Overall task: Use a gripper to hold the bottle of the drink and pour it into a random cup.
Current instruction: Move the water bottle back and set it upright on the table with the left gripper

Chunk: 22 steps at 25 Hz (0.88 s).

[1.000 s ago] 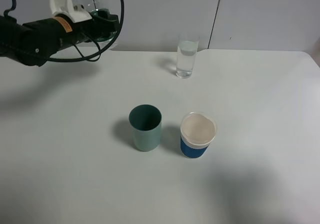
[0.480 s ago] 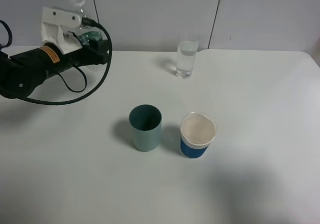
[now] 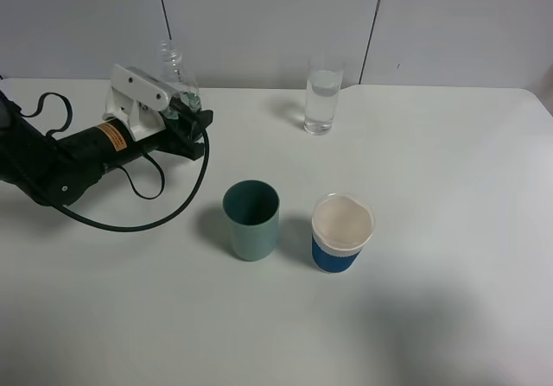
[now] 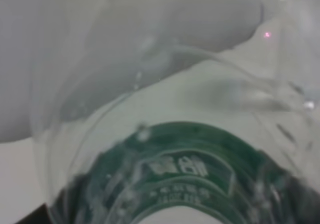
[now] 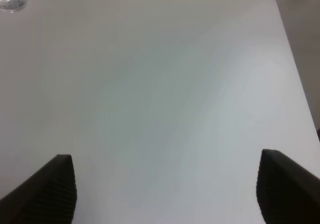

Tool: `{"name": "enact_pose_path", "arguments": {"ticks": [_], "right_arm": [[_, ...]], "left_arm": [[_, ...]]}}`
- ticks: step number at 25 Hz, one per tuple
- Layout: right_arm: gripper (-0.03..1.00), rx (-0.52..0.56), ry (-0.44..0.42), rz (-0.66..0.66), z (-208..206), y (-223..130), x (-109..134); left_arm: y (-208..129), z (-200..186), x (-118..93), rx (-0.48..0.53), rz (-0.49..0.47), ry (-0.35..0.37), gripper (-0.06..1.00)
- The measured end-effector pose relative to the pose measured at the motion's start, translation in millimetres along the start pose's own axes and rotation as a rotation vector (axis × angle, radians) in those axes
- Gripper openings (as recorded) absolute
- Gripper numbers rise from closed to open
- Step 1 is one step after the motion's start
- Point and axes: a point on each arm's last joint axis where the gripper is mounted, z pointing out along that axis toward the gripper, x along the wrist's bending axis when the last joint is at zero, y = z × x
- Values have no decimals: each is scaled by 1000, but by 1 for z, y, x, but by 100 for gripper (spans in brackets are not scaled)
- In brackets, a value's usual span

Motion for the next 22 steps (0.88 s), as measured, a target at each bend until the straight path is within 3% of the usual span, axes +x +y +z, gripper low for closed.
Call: {"name": "enact_pose_path", "arguments": {"ticks": [11,22], "right_arm": [[74,0,-1,-1,0,0,0],[74,0,-1,-1,0,0,0]], "left_arm": [[-34,1,-6,89,-22,-43,55],[-40,2,-9,62,-30,-60,55]]}}
